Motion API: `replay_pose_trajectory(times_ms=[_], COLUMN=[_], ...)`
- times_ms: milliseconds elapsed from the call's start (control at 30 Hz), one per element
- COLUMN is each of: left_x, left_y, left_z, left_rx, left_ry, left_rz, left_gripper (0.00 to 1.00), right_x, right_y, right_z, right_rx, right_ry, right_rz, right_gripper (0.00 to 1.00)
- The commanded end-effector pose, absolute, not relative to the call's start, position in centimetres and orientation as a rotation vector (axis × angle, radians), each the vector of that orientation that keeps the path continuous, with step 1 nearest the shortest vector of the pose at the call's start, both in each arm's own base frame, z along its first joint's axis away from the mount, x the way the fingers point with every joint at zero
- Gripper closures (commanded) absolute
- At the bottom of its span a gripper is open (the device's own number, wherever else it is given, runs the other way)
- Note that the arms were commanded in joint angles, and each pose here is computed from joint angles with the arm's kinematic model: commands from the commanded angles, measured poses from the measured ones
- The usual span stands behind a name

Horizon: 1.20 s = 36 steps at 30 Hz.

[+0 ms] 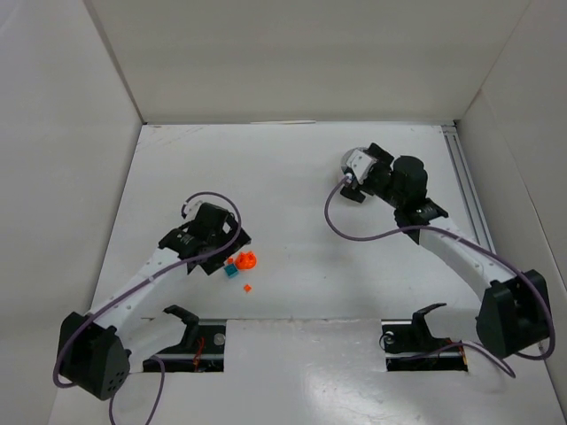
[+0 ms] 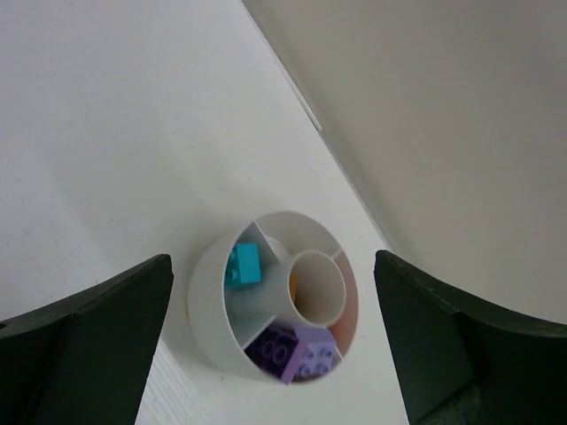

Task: Sort the legos into containers by color

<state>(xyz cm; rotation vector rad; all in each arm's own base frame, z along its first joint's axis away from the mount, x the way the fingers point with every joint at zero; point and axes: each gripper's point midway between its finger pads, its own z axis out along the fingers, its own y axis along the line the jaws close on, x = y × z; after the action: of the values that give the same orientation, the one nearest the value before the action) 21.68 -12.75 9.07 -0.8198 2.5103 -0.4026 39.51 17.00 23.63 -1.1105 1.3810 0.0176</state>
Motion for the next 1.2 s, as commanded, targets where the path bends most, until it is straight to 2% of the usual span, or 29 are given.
replay_pose_trajectory(times_ms=[0, 133, 267, 367, 567, 767, 967, 1167], left_x=[18.6, 17.0, 16.9, 16.6, 16.3, 16.9, 17.5, 17.9], left_y=[-11.6, -10.4, -10.1, -10.3, -10.4, -10.0, -9.4, -9.2], left_z=[7.9, 6.6, 6.8, 6.4, 5.2, 4.7, 4.3, 4.2], left_rx=[-0.989, -1.047, -1.060, -1.047, -1.045, -1.064, -1.083, -1.055], left_ry=[2.528, 2.513, 2.486, 2.495, 2.533, 2.528, 2.505, 2.499], left_rz=[-0.388, -0.361, -0.367, -0.382, -0.343, -0.285, -0.219, -0.196], left_gripper=[0.00, 0.03, 0.08, 0.17, 0.35, 0.36, 0.44, 0.44], right_x=[38.3, 35.6, 35.8, 36.2, 35.8, 35.1, 34.9, 34.8], right_y=[14.1, 13.4, 13.4, 13.5, 11.4, 10.5, 9.4, 8.7], right_z=[24.9, 27.6, 26.8, 26.2, 27.3, 26.9, 27.3, 27.1], right_rx=[-0.989, -0.903, -0.833, -0.790, -0.706, -0.671, -0.643, -0.640], right_ry=[1.497, 1.508, 1.542, 1.582, 1.601, 1.625, 1.627, 1.642], right_rz=[-0.237, -0.421, -0.250, -0.179, -0.259, -0.276, -0.299, -0.307], right_gripper=[0.00, 0.00, 0.00, 0.02, 0.00, 0.00, 0.00, 0.00])
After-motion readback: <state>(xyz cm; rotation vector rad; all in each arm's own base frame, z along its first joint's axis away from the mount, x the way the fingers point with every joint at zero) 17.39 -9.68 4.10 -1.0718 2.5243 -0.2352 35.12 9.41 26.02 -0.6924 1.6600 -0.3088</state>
